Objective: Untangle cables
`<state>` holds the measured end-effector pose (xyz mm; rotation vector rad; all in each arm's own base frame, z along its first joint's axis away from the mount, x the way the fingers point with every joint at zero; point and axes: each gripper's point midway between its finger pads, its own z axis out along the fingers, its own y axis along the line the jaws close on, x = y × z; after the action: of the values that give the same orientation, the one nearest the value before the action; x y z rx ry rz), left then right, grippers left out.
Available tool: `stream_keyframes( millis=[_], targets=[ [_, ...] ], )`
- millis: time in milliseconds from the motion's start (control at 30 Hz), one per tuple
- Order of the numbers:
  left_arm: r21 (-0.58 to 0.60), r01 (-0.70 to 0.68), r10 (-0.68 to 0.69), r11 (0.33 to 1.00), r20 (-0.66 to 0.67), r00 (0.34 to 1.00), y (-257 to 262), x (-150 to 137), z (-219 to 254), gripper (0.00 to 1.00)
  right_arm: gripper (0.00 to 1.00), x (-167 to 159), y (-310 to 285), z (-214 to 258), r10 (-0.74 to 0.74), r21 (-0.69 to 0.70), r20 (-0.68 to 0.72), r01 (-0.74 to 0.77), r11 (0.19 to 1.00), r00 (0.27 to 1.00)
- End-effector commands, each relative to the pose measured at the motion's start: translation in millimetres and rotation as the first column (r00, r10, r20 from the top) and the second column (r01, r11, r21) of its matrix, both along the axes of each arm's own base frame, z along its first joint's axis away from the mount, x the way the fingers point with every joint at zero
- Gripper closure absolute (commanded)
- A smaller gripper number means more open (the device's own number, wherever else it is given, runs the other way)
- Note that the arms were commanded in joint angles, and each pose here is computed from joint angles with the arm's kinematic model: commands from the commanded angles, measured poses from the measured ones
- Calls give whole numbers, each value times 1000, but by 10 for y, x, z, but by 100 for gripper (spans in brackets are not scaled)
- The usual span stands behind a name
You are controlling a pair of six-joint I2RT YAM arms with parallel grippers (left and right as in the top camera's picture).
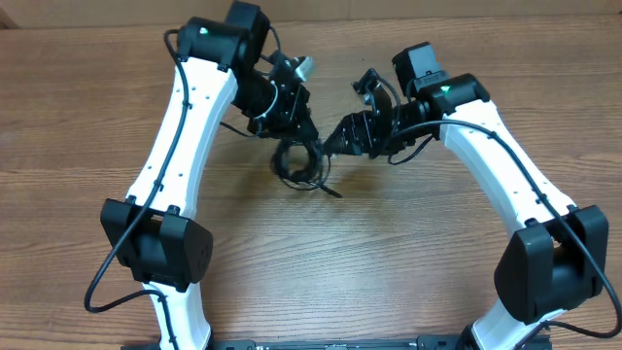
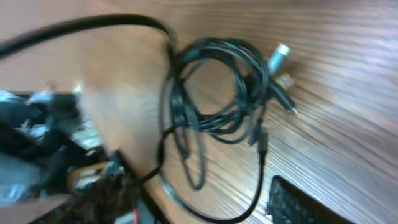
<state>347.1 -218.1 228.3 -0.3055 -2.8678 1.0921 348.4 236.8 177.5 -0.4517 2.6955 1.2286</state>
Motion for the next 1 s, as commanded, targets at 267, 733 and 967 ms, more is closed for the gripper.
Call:
stream_keyframes(
  millis=[267, 733, 967],
  targets=[
    [-96, -112, 100, 989, -124, 987, -144, -88, 290, 96, 19, -309, 402, 481, 208, 283, 76, -221, 933, 975],
    [-198, -114, 89, 974, -129, 988, -249, -43, 431, 96, 96, -404, 514, 472, 242, 277, 79, -254, 927, 967],
    [117, -168, 170, 979, -5, 985, 146, 120, 20, 96, 96, -392, 515, 478, 237, 279, 79, -250, 927, 968]
  ],
)
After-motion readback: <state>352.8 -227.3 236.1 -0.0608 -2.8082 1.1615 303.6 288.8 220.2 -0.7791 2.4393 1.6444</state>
